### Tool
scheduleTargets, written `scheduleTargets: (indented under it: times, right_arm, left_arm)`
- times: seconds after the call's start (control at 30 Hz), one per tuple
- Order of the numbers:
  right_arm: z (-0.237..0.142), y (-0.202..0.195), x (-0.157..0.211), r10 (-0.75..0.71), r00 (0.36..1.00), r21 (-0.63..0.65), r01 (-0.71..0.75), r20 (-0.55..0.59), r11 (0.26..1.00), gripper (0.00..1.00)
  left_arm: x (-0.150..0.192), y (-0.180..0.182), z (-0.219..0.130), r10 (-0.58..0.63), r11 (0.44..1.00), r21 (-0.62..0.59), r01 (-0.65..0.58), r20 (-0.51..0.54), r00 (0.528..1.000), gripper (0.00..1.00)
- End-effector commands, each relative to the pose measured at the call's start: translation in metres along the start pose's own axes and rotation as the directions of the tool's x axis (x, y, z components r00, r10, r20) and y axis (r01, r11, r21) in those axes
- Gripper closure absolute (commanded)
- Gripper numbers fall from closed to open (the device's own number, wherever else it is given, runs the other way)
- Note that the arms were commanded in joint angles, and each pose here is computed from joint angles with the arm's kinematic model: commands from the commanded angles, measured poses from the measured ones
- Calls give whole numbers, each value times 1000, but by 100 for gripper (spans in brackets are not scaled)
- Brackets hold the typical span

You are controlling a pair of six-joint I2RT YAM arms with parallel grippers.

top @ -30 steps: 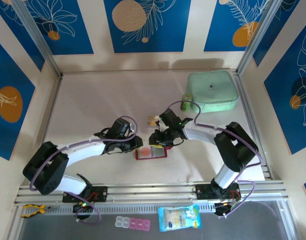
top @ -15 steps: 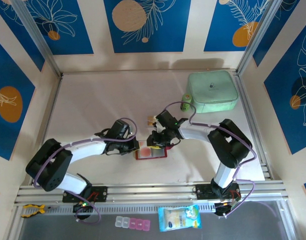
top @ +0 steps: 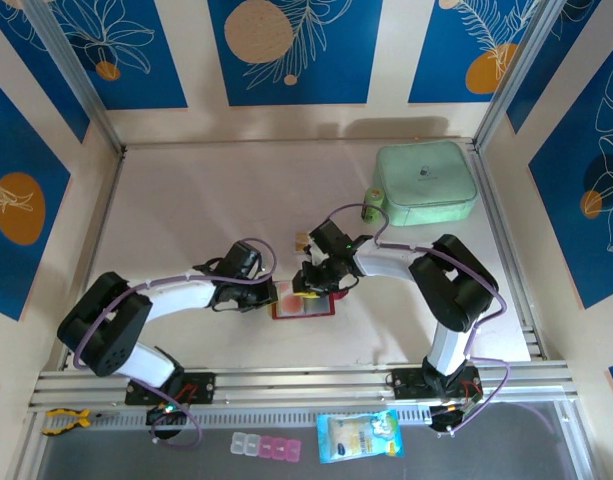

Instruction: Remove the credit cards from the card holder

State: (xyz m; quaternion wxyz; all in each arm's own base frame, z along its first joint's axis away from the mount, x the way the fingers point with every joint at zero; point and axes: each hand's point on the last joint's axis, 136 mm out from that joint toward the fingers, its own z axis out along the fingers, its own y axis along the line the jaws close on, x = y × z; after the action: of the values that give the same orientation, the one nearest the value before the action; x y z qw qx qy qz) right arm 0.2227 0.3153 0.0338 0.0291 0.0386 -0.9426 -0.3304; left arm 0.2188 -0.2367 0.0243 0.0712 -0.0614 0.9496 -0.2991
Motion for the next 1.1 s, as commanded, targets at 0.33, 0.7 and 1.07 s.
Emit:
scheduleTargets:
  times: [0.33,0.7,1.07]
  right_arm:
    - [8,2,5,0,999,-9,0,-39,1000,75]
    - [9,-1,7,-1,999,9,1,-39,1000,75]
    - [4,-13,8,-12,1000,78,14,-24,997,75]
  left_arm:
    - [-10,-18,-10,14,998,64,-17,38,999,97]
    - [-3,-10,4,-13,998,62,13,-6,1000,97]
    - [5,9,5,-27,1000,-14,27,-24,999,97]
